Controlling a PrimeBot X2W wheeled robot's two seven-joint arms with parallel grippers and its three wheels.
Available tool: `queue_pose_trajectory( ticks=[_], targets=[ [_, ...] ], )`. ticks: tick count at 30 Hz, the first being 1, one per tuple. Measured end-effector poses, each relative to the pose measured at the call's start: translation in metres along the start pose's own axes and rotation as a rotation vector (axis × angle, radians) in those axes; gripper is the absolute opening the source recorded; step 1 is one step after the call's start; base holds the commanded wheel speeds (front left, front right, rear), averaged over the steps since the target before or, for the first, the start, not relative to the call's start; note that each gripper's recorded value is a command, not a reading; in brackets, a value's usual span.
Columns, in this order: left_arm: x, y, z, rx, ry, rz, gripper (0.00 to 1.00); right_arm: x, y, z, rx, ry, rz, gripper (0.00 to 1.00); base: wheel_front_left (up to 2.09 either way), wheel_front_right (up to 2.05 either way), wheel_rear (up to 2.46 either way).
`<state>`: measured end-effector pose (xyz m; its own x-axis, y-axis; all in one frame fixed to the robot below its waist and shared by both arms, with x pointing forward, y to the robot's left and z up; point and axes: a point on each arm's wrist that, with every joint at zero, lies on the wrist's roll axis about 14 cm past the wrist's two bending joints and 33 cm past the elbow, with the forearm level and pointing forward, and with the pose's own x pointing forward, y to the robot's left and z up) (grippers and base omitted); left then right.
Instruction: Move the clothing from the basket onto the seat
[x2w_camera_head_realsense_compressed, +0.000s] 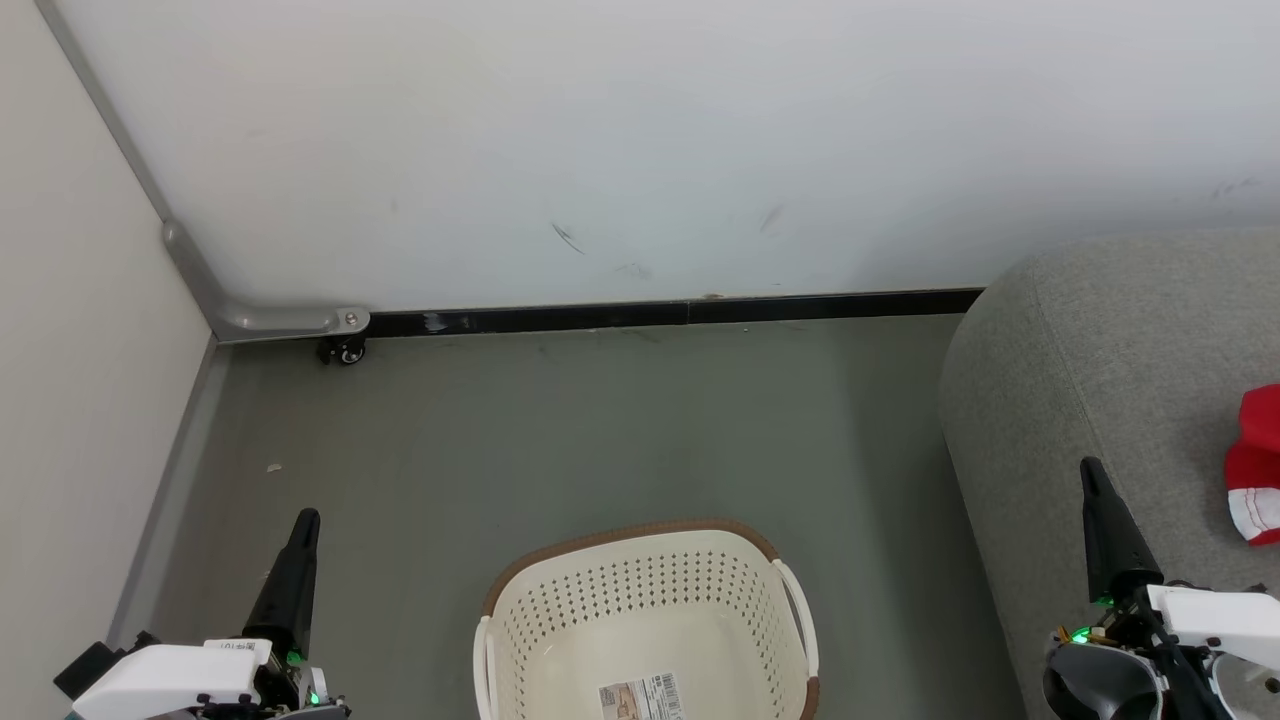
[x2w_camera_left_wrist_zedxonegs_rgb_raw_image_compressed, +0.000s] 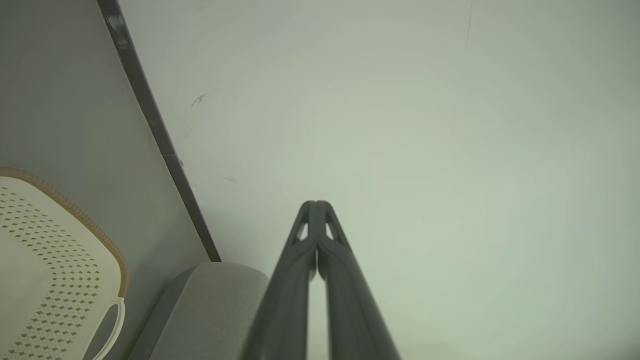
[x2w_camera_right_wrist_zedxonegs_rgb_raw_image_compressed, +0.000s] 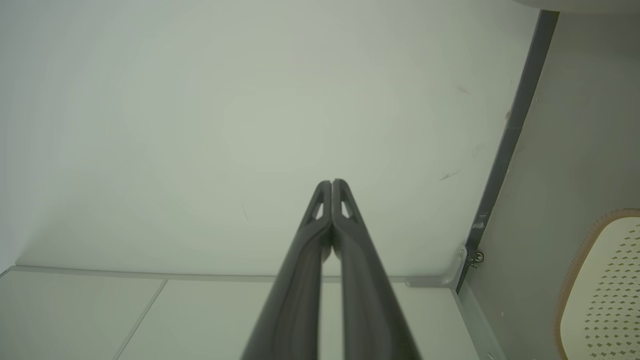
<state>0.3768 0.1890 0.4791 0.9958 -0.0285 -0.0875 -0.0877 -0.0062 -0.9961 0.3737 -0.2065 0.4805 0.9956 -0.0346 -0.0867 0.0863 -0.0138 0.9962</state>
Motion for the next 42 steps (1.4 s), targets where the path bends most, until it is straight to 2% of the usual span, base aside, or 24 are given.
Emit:
queue_pose_trajectory(
  ticks=[42],
  targets=[
    [0.0001, -0.0006, -0.0003, 0.000, -0.002, -0.002, 0.00, 0.0000, 0.0000, 0.0005, 0.004, 0.001, 0.000, 0.00, 0.00, 0.00, 0.00]
  ],
)
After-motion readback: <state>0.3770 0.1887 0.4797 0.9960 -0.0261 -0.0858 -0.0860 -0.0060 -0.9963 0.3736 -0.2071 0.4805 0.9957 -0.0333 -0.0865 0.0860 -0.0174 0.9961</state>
